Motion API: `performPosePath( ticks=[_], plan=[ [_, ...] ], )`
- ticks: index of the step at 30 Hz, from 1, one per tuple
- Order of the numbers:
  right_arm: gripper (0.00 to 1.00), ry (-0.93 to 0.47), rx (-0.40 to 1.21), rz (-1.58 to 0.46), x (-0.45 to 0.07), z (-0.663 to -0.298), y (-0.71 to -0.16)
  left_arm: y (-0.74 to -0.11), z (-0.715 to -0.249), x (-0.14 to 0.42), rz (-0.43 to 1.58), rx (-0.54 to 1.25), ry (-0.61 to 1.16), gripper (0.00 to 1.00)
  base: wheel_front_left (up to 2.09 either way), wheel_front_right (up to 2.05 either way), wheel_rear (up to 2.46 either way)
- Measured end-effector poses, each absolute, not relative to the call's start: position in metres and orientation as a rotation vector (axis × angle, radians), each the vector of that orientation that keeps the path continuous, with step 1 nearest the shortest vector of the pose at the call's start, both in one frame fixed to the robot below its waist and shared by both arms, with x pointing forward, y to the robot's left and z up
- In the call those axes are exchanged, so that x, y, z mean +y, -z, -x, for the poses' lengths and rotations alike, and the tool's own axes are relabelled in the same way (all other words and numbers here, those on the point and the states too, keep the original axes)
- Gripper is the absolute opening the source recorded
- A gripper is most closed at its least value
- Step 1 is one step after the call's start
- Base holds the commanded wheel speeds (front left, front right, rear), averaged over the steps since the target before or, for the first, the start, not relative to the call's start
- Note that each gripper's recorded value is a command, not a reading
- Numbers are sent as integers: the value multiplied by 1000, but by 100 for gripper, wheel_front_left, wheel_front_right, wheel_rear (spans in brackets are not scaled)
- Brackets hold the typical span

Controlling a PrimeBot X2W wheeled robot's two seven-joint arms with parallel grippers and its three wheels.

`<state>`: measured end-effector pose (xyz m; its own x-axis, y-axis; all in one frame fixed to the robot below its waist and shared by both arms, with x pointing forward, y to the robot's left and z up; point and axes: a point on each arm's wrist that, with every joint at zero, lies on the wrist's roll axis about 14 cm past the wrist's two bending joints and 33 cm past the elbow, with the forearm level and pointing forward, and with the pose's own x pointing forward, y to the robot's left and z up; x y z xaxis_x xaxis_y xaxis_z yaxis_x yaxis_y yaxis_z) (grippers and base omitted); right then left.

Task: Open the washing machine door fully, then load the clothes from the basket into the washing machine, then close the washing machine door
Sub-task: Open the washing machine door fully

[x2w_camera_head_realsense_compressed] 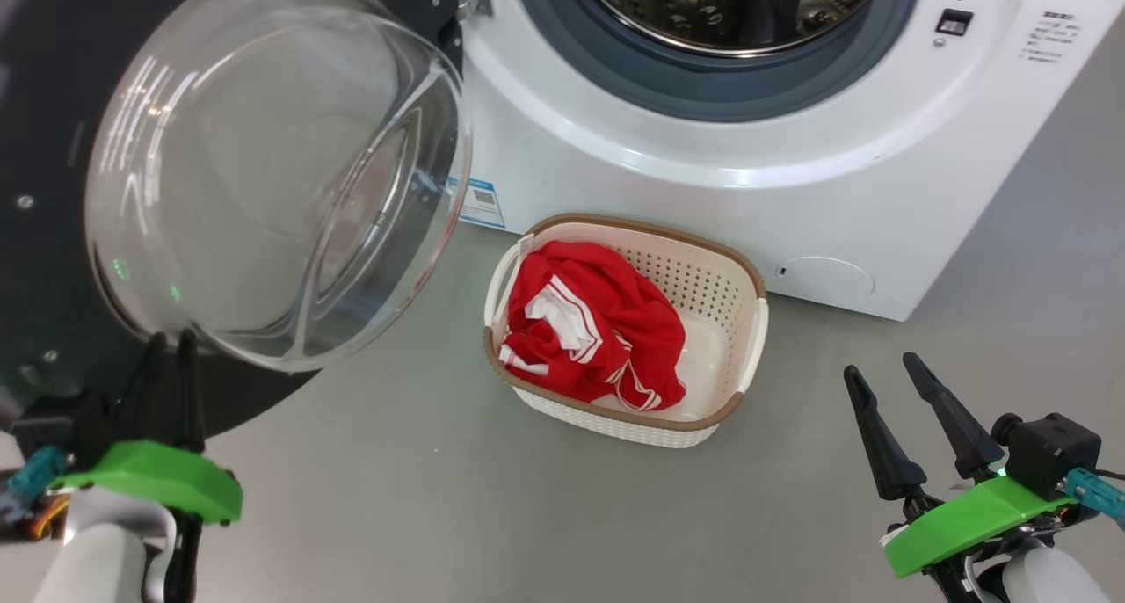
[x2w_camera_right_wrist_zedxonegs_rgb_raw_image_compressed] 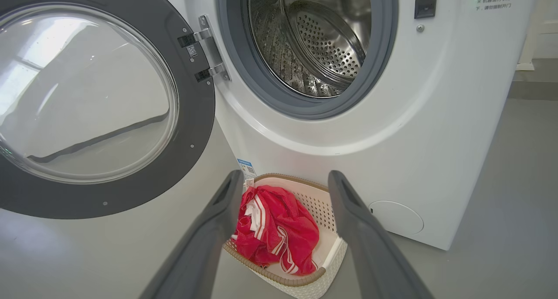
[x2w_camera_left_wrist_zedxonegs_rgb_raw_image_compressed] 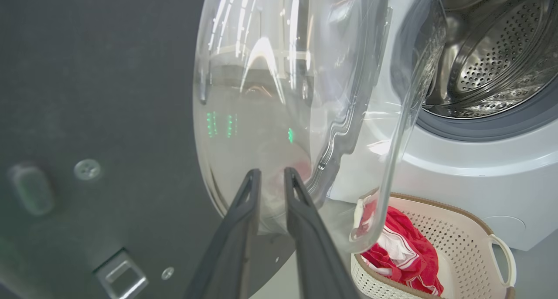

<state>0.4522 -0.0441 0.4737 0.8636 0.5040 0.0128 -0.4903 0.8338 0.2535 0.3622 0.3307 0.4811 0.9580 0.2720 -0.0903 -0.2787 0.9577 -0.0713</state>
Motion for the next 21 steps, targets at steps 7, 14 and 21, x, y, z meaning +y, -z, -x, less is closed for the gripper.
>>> performPosePath(
  ticks=[7,14,21],
  plan=[
    [100,-493,45,-242,-59,-450,-477,-488,-366,305,113,28,-231,100,0,0,0],
    [100,-465,27,-232,-72,-447,-484,-498,-370,281,135,-20,-189,100,0,0,0],
    [100,-430,2,-219,-88,-440,-493,-505,-367,259,157,-54,-156,100,0,0,0]
  ],
)
